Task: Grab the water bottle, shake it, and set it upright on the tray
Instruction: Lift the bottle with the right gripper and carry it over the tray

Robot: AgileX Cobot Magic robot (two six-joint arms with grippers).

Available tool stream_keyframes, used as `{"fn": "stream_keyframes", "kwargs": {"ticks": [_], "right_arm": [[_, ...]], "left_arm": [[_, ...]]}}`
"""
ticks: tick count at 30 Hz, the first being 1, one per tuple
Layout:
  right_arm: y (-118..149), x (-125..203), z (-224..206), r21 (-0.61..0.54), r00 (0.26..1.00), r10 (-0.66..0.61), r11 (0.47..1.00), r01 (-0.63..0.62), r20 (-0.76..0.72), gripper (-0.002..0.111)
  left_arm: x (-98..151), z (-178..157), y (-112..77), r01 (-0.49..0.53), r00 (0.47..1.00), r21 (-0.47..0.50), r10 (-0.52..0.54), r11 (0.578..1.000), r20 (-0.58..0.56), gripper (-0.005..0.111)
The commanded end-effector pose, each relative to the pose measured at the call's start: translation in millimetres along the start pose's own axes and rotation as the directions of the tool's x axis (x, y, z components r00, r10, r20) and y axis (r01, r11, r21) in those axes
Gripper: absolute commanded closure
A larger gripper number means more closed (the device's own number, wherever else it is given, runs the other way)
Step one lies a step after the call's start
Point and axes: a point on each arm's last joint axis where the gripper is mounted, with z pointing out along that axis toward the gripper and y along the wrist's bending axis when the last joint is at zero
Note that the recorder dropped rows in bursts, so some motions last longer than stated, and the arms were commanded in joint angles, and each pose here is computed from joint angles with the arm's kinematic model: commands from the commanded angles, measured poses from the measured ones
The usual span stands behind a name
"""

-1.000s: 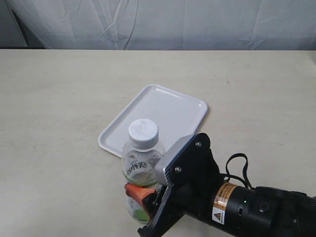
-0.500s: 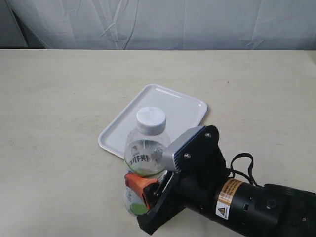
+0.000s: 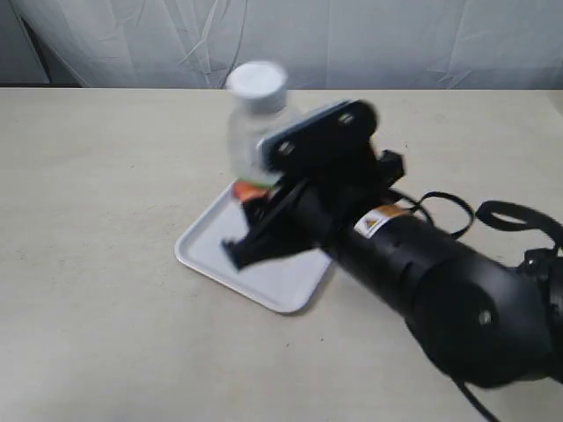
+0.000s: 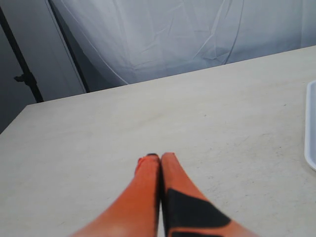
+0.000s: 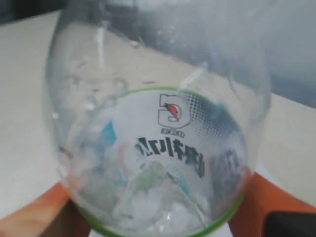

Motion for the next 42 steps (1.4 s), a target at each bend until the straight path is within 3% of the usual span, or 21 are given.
{"fn": "stream_keyframes", "kwargs": {"ticks": [1,3,4,6,7,9,10,11,13,15,16,17,20,22,24,28,32,35,38,40,42], "right_arm": [[-11.2,-22.4,-1.0,0.031,0.998,0.023,0.999,-0.025,0.057,0.109],[2.2,-22.2,-2.8,-0.113,0.974,-0.222,0.968,0.226,0.046,0.109],[-10.9,-23.5,-1.5,0.025,0.997,-0.065,0.998,0.064,0.036,0.109],[-36.5,-23.1,-4.7,0.293,0.98,0.182,0.936,-0.196,0.075,0.109],[-38.1,-22.4,-5.9,0.311,0.97,0.234,0.919,-0.242,0.062,0.109],[-17.6,-23.0,-3.6,0.084,0.995,0.094,0.992,-0.093,-0.018,0.109],[-2.0,-24.8,-5.8,-0.101,0.994,-0.113,0.989,0.111,-0.015,0.109],[0.5,-26.6,-7.6,-0.133,0.985,-0.175,0.976,0.175,0.011,0.109],[-20.6,-31.9,-7.4,0.077,0.999,0.029,0.997,-0.032,0.04,0.109],[-36.6,-29.8,-9.8,0.245,0.976,0.213,0.945,-0.217,0.042,0.109],[-16.2,-31.3,-7.9,0.02,1.0,-0.023,1.0,0.023,-0.008,0.109],[-12.1,-33.7,-10.0,-0.033,0.995,-0.103,0.994,0.103,0.007,0.109],[-28.1,-61.4,-29.9,0.071,0.984,0.122,0.989,-0.132,0.133,0.109],[-24.9,-39.9,-21.1,0.05,0.986,0.167,0.985,-0.168,0.012,0.109],[-20.1,-10.1,-6.7,0.011,0.977,0.151,0.988,-0.151,-0.149,0.109],[-21.6,-62.3,-27.9,0.011,0.987,0.139,0.99,-0.14,0.087,0.109],[-15.9,-11.4,-1.1,-0.01,0.98,0.094,0.995,-0.097,-0.178,0.109],[-14.4,-62.2,-21.6,-0.028,0.991,0.133,0.991,-0.132,0.007,0.109],[-2.8,-72.1,-30.3,-0.14,0.997,0.069,0.988,-0.064,0.031,0.109],[-18.9,-59.4,-20.5,0.048,0.999,-0.033,0.998,0.031,0.025,0.109],[-51.3,-44.1,-13.3,0.382,0.996,0.088,0.921,-0.077,-0.01,0.109]], "left_arm": [[-0.2,0.0,-0.2,0.006,1.0,0.002,-0.006,1.0,0.015,0.106],[-0.2,0.0,-0.2,0.006,1.0,0.002,-0.006,1.0,0.015,0.106],[-0.2,0.0,-0.2,0.006,1.0,0.002,-0.006,1.0,0.015,0.106],[-0.2,0.0,-0.2,0.006,1.0,0.002,-0.006,1.0,0.015,0.106],[-0.2,0.0,-0.2,0.006,1.0,0.002,-0.006,1.0,0.015,0.106],[-0.2,0.0,-0.2,0.006,1.0,0.002,-0.006,1.0,0.015,0.106],[-0.2,0.0,-0.2,0.006,1.0,0.002,-0.006,1.0,0.015,0.106],[-0.2,0.0,-0.2,0.006,1.0,0.002,-0.006,1.0,0.015,0.106],[-0.2,0.0,-0.2,0.006,1.0,0.002,-0.006,1.0,0.015,0.106],[-0.2,0.0,-0.2,0.006,1.0,0.002,-0.006,1.0,0.015,0.106],[-0.2,0.0,-0.2,0.006,1.0,0.002,-0.006,1.0,0.015,0.106],[-0.2,0.0,-0.2,0.006,1.0,0.002,-0.006,1.0,0.015,0.106],[-0.2,0.0,-0.2,0.006,1.0,0.002,-0.006,1.0,0.015,0.106],[-0.2,0.0,-0.2,0.006,1.0,0.002,-0.006,1.0,0.015,0.106],[-0.2,0.0,-0.2,0.006,1.0,0.002,-0.006,1.0,0.015,0.106],[-0.2,0.0,-0.2,0.006,1.0,0.002,-0.006,1.0,0.015,0.106],[-0.2,0.0,-0.2,0.006,1.0,0.002,-0.006,1.0,0.015,0.106],[-0.2,0.0,-0.2,0.006,1.0,0.002,-0.006,1.0,0.015,0.106],[-0.2,0.0,-0.2,0.006,1.0,0.002,-0.006,1.0,0.015,0.106],[-0.2,0.0,-0.2,0.006,1.0,0.002,-0.006,1.0,0.015,0.106],[-0.2,0.0,-0.2,0.006,1.0,0.002,-0.006,1.0,0.015,0.106]]}}
